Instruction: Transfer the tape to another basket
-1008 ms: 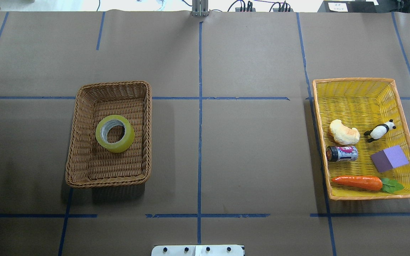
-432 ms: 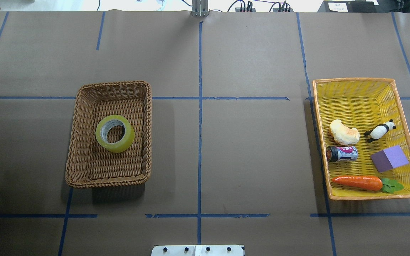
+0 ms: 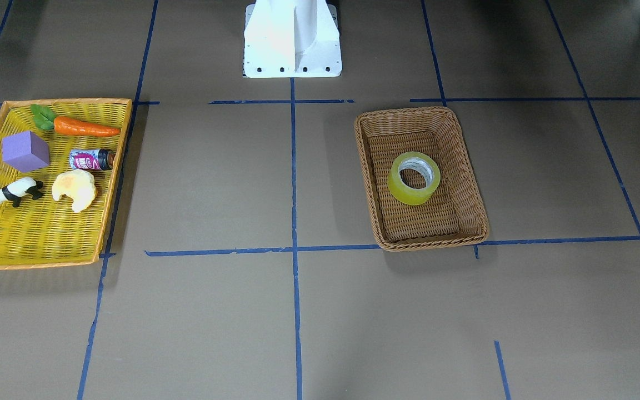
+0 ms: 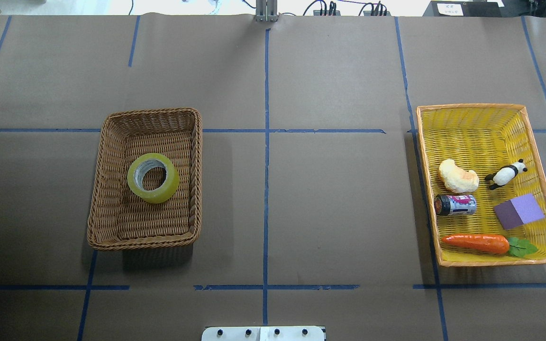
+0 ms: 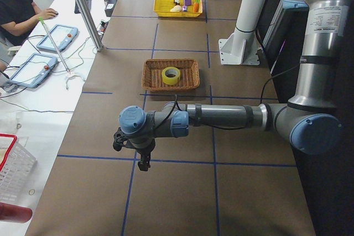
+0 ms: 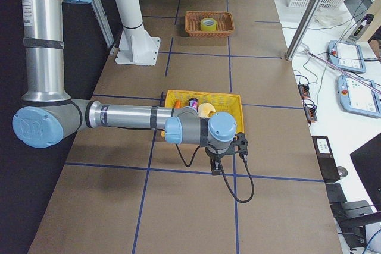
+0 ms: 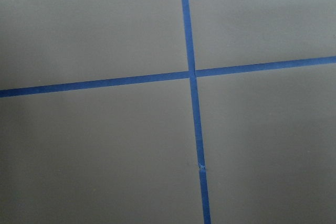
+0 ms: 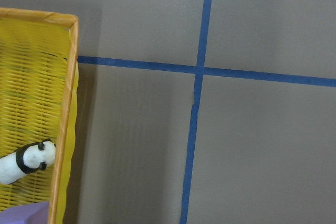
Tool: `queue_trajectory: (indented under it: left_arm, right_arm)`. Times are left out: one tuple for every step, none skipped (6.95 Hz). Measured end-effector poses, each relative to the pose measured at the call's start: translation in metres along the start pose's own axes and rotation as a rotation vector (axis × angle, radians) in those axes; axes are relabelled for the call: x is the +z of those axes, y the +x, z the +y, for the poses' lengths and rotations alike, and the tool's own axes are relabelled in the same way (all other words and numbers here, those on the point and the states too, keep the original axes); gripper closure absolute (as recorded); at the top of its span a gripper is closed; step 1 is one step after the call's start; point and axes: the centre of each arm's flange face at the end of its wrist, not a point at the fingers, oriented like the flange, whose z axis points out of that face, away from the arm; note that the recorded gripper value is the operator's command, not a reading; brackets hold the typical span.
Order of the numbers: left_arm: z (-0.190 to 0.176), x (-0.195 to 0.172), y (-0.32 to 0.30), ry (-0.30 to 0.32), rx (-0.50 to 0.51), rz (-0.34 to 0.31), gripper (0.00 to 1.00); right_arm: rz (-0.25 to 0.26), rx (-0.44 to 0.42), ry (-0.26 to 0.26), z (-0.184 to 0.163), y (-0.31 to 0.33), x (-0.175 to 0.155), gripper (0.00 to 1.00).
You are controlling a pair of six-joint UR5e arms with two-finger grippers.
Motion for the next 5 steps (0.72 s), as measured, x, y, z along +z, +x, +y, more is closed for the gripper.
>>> queue_trajectory:
  left_arm:
    - [0.006,0.004,-0.004,-0.006,-0.001,0.000,0.00]
    - [0.012,0.008,-0.007,-0.012,-0.001,0.000,0.00]
    - [0.016,0.011,-0.009,-0.014,0.000,0.001,0.00]
    - [0.018,0.011,-0.009,-0.016,0.000,0.001,0.00]
    - [0.018,0.011,-0.009,-0.016,0.000,0.001,0.00]
  right_arm:
    - [0.000,-0.001,0.002,0.000,0.000,-0.001,0.00]
    - [0.000,-0.001,0.003,-0.001,0.000,-0.001,0.00]
    - [0.000,-0.001,0.004,-0.001,0.000,-0.002,0.00]
    - [0.000,-0.001,0.004,-0.001,0.000,-0.002,0.00]
    - [0.000,-0.001,0.004,-0.001,0.000,-0.002,0.00]
